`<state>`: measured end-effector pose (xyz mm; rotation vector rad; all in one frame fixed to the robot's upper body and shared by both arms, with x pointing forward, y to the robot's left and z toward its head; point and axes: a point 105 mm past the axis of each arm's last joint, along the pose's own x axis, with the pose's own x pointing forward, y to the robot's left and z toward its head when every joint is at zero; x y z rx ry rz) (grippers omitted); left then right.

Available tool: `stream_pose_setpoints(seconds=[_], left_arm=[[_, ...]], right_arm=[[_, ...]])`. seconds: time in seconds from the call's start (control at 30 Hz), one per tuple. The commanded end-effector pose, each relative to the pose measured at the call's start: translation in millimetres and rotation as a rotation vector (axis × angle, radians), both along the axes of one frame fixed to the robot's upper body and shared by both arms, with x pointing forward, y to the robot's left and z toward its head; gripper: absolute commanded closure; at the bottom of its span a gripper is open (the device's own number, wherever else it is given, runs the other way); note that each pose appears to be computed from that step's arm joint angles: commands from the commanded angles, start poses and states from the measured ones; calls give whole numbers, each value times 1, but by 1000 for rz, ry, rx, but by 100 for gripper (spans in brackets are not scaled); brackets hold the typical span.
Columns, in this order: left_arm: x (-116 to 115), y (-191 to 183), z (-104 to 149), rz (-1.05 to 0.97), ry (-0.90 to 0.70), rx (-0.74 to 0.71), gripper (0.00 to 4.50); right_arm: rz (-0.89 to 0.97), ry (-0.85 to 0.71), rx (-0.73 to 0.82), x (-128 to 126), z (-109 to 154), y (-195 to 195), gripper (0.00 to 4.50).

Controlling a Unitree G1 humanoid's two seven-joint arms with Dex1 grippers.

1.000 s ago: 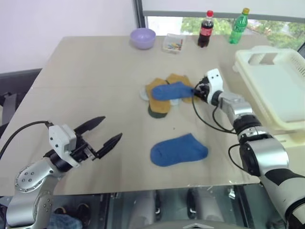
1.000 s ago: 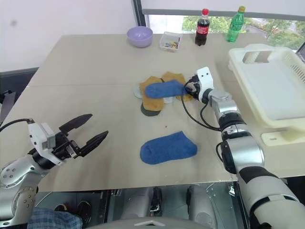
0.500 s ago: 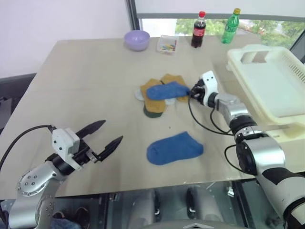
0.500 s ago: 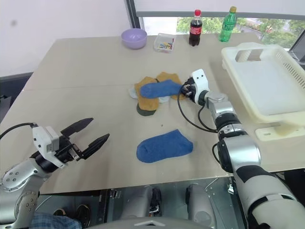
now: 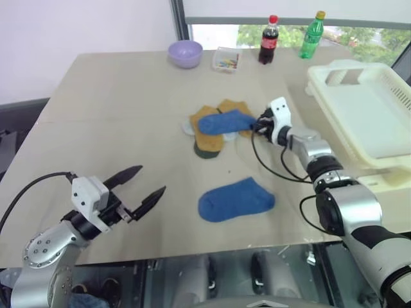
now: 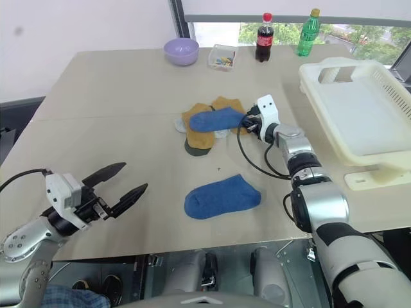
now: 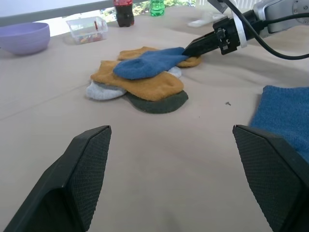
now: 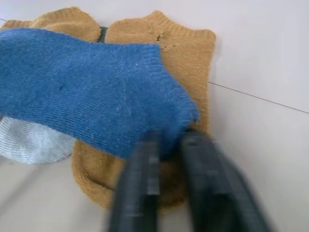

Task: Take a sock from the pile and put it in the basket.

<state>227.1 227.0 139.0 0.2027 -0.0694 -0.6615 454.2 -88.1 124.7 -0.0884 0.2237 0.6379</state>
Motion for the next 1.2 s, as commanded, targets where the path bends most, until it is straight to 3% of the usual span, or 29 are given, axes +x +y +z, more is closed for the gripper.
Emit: stream_pose_setpoints(seconds=[0.03, 0.3, 0.5, 0.7, 0.87, 1.07, 1.2], left_arm=[[0, -4, 10, -15, -43, 15, 14], [1, -5, 8, -18, -36, 15, 14], [-1, -5, 7, -20, -32, 17, 14], [-5, -7, 5, -21, -26, 15, 14], [-10, -7, 0, -15, -8, 19, 14], [-11, -8, -2, -16, 2, 16, 14], [-8, -9, -4, -28, 7, 13, 14]], right_arm=[[17, -73, 18, 5, 24, 6, 446], [50, -173, 15, 3, 36, 10, 446], [108, -251, 132, -3, 59, 20, 446], [195, -164, 98, -16, 43, 20, 446], [294, 21, 50, -49, 19, 6, 446], [477, 264, 61, -118, 16, -15, 446], [506, 422, 44, -151, 6, -38, 446]])
